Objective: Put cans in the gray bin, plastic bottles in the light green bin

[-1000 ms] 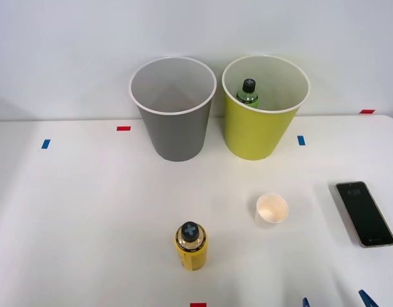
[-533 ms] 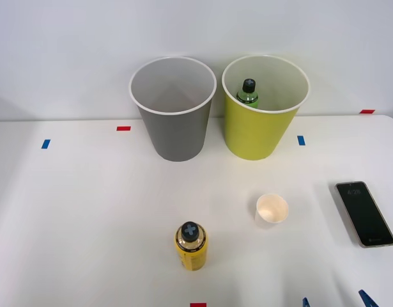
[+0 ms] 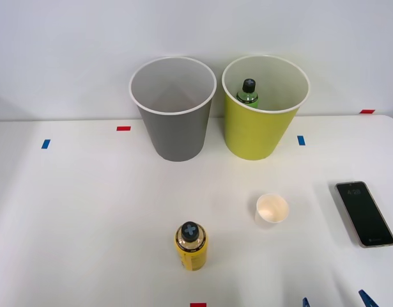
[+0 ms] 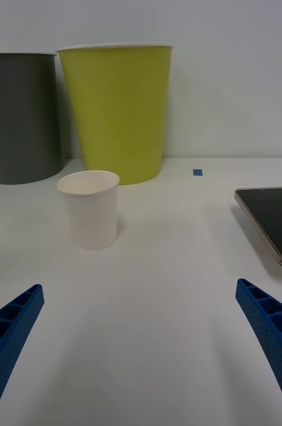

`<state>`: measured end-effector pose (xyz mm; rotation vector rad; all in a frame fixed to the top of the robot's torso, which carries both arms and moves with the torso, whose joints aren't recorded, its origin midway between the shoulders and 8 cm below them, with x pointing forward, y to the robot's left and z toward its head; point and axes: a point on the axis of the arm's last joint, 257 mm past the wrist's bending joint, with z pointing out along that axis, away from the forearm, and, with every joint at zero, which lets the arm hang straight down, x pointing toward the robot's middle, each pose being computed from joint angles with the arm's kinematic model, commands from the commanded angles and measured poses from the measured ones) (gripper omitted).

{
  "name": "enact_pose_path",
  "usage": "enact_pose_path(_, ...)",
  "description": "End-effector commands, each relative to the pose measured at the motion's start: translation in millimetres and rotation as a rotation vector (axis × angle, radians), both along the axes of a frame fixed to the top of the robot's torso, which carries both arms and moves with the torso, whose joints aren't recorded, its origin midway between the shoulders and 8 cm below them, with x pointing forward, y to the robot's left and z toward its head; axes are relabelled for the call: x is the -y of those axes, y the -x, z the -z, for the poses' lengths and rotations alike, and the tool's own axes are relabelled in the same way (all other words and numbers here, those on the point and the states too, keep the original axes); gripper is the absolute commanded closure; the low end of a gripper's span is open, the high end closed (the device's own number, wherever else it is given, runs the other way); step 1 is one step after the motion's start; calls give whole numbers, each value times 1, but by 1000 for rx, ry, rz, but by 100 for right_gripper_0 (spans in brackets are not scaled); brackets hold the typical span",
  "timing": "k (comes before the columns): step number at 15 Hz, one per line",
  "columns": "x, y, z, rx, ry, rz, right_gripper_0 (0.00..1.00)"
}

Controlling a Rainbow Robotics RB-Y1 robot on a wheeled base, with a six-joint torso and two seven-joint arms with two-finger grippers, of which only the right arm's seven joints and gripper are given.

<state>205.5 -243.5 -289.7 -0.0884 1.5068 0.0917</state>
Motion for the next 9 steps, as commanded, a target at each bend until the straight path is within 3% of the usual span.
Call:
enact_pose_path(1, 0, 0, 0, 0, 0, 0, 0)
enact_pose_path(9, 0, 0, 0, 0, 0, 0, 0)
